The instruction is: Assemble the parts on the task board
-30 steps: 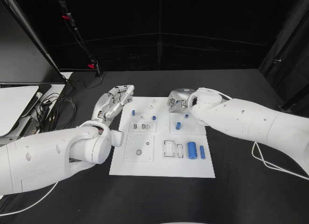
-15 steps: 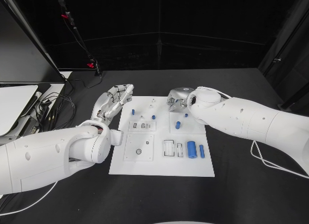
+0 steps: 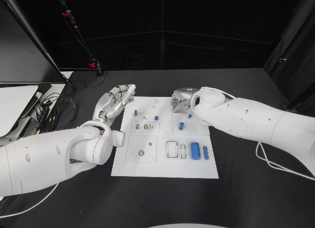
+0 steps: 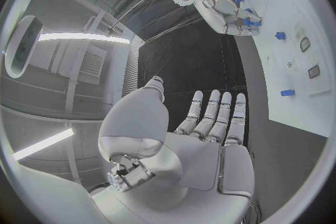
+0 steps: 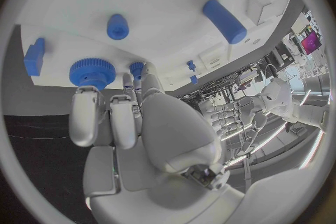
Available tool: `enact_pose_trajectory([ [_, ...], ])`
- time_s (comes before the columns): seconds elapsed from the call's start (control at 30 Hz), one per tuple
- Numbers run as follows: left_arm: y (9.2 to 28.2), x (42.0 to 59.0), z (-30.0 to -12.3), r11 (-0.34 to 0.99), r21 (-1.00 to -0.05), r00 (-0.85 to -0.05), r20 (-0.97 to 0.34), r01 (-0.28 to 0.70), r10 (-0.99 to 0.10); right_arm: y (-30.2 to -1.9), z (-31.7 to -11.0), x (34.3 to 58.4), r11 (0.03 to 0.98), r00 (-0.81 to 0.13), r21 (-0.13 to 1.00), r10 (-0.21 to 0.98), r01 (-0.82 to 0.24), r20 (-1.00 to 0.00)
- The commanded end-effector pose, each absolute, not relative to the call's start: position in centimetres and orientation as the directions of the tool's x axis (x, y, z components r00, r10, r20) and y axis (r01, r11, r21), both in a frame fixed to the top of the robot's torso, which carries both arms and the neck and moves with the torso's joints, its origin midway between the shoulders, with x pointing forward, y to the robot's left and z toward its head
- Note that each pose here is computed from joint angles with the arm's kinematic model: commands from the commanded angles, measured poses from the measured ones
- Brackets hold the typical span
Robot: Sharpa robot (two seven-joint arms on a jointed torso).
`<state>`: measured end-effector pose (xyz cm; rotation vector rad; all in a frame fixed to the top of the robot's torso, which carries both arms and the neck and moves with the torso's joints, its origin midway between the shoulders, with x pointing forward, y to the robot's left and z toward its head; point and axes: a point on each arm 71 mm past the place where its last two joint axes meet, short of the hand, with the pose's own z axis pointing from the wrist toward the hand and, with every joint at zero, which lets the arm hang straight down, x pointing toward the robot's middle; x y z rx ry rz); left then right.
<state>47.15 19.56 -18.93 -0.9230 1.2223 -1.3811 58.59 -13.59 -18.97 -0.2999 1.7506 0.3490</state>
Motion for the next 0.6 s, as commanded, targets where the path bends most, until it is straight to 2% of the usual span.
enact_pose_trajectory([
  [0.03,19.40,46.42,-16.76,-0.023,-0.874,-0.190,-0.080,0.486,-0.979,-13.81,-19.20,58.56,0.925,-0.212,0.054,-0.029,-0.376,-0.977],
  [0.6,19.40,46.47,-16.80,-0.023,-0.875,-0.190,-0.080,0.484,-0.978,-13.88,-19.44,58.40,0.926,-0.221,0.043,-0.044,-0.374,-0.974],
])
